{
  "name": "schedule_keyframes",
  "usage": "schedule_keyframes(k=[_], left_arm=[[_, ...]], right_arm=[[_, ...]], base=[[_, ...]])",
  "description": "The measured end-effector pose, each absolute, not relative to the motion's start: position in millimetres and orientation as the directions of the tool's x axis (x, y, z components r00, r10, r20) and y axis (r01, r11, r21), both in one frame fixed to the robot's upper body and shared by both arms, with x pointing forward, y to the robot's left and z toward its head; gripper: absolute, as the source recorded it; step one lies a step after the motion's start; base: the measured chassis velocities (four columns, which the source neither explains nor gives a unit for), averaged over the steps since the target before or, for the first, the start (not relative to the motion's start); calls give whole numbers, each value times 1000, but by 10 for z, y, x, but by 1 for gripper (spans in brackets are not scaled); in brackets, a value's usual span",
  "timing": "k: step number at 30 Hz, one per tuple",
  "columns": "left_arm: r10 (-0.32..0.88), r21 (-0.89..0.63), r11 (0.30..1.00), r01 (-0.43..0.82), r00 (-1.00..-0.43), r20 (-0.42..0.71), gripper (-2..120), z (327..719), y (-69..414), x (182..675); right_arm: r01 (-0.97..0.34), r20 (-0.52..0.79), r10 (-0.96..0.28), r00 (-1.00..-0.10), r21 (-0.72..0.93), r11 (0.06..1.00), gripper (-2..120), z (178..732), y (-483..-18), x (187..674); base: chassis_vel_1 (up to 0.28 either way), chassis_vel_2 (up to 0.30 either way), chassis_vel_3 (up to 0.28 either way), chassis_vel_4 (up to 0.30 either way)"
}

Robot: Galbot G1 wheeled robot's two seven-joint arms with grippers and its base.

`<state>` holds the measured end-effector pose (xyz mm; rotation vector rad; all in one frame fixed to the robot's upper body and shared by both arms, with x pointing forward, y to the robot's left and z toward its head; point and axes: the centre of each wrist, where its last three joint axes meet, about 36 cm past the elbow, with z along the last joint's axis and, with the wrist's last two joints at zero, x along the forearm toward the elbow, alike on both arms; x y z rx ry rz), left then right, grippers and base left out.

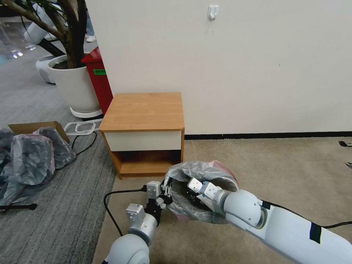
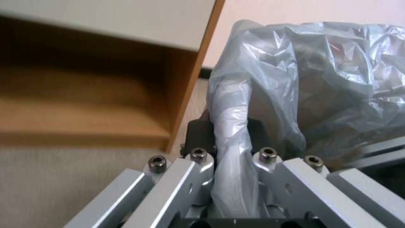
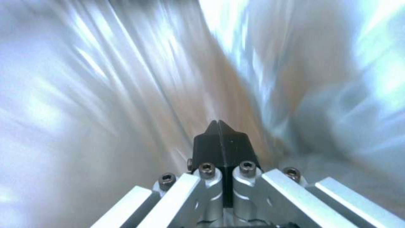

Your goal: Pick up the garbage bag from the table and place it over the trash can.

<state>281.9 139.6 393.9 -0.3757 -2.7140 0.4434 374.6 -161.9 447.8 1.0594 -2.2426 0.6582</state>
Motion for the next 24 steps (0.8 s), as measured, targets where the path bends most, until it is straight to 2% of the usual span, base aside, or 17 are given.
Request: schedule_keyframes(k=[4, 7, 9, 10, 11, 13, 14, 17, 18, 20, 22, 23, 24], left_arm=[[293, -402, 906, 134, -884, 365, 6, 3905, 1352, 2865], [279, -429, 899, 87, -869, 408, 6, 3888, 1339, 2878], [270, -439, 897, 61, -861, 432, 6, 3883, 1344, 2878], [270, -439, 897, 61, -861, 432, 6, 3883, 1344, 2878], [268, -437, 898, 57, -858, 438, 6, 3881, 1346, 2876], [264, -433, 900, 51, -853, 450, 6, 3877, 1349, 2869], [264, -433, 900, 51, -853, 450, 6, 3877, 1349, 2869], [264, -427, 903, 44, -841, 472, 6, 3857, 1341, 2836], [264, -427, 903, 44, -841, 472, 6, 3857, 1341, 2836], [270, -424, 904, 45, -831, 487, 6, 3838, 1323, 2796], [270, -407, 912, 54, -825, 497, 6, 3821, 1311, 2756], [270, -407, 912, 54, -825, 497, 6, 3821, 1311, 2756], [270, -392, 918, 64, -825, 496, 6, 3808, 1315, 2732]], right_arm=[[-791, 637, -570, -520, -106, 603, 0, 4720, -1689, 3667], [-763, 600, -578, -553, -86, 640, 0, 4909, -1804, 3540], [-704, 556, -547, -626, -101, 703, 0, 4993, -1886, 3325], [-704, 556, -547, -626, -101, 703, 0, 4993, -1886, 3325], [-673, 530, -529, -662, -110, 732, 0, 5003, -1908, 3255], [-583, 453, -477, -753, -126, 802, 8, 5010, -1977, 3114], [-583, 453, -477, -753, -126, 802, 8, 5010, -1977, 3114], [-391, 270, -344, -899, -146, 909, 22, 4869, -2138, 2810], [-391, 270, -344, -899, -146, 909, 22, 4869, -2138, 2810], [-254, 140, -231, -963, -179, 951, 32, 4684, -2270, 2587], [-150, 65, -139, -988, -204, 967, 42, 4503, -2340, 2416], [-150, 65, -139, -988, -204, 967, 42, 4503, -2340, 2416], [-99, 38, -93, -995, -209, 973, 46, 4411, -2346, 2334]], base=[[0, 0, 0, 0], [0, 0, 0, 0], [0, 0, 0, 0], [0, 0, 0, 0], [0, 0, 0, 0], [0, 0, 0, 0], [0, 0, 0, 0], [0, 0, 0, 0], [0, 0, 0, 0], [0, 0, 0, 0], [0, 0, 0, 0], [0, 0, 0, 0], [0, 0, 0, 0]])
